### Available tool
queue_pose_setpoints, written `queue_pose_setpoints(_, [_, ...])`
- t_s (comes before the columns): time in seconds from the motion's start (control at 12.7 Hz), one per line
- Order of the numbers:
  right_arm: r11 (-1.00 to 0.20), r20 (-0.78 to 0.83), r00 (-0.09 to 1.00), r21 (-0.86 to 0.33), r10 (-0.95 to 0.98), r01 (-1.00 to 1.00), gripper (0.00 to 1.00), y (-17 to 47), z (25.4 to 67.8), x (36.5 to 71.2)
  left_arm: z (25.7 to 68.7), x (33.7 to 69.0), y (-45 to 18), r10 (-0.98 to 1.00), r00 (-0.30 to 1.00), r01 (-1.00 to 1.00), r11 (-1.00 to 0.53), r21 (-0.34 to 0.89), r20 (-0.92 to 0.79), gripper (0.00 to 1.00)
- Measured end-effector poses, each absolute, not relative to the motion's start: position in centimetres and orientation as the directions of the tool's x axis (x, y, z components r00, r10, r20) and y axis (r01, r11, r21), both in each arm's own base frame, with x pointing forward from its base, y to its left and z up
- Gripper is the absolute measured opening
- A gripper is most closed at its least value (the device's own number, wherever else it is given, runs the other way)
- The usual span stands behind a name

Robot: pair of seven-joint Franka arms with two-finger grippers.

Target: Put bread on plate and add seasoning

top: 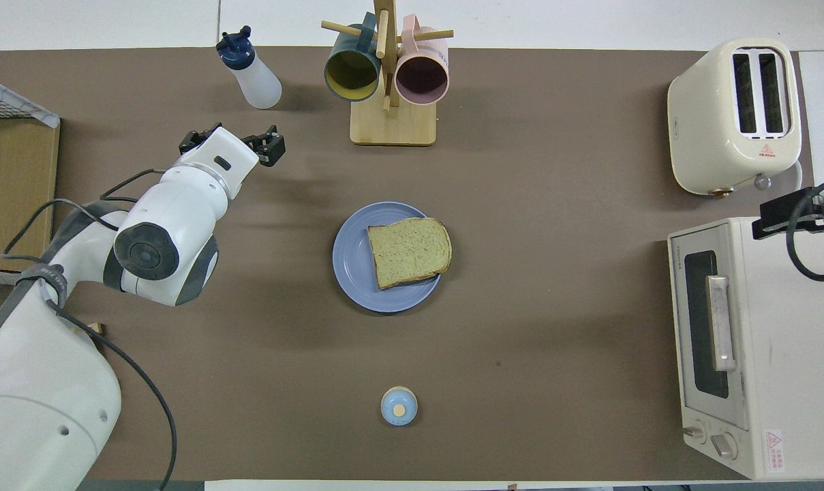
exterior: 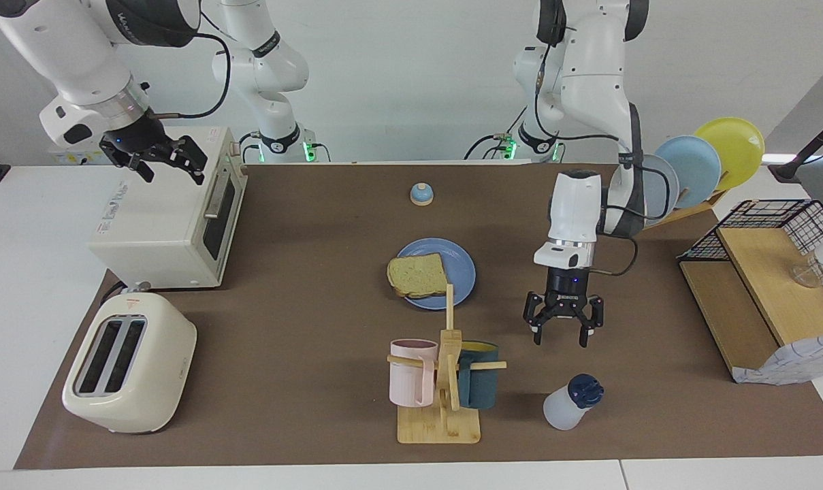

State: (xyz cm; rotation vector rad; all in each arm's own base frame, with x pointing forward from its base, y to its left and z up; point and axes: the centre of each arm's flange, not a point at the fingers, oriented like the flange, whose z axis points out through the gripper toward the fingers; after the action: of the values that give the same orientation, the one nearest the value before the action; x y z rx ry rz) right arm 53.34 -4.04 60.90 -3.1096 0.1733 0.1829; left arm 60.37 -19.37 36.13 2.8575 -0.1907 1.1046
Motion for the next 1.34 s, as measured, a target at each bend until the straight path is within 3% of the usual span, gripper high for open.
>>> queue_pose_setpoints(0.24, [-0.994, -0.118, 0.987, -0.015, -0.109, -0.112, 1.0, -4.0, 60.9, 53.3, 42.2, 58.2, -21.7, -0.113, 0.811, -0.13, -0.991, -0.011, 0.575, 1.0])
queue_pose_setpoints(0.71, [-0.994, -0.118, 0.987, -0.015, -0.109, -0.112, 1.0, -4.0, 60.9, 53.3, 55.1, 59.3, -20.8, -0.009, 0.919, -0.006, -1.0, -0.009, 0.394, 1.0])
queue_pose_setpoints(1.02, [-0.994, -0.118, 0.987, -0.015, -0.109, -0.112, 1.0, -4.0, 60.9, 53.3, 61.7, 59.3, -13.3, -0.111, 0.963, -0.106, -0.994, -0.035, 0.245, 1.0])
queue_pose_setpoints(1.34, [-0.994, -0.118, 0.987, -0.015, -0.109, -0.112, 1.0, -4.0, 60.9, 53.3, 64.3, 55.7, -5.3, -0.22, 0.972, -0.218, -0.975, -0.036, 0.08, 1.0])
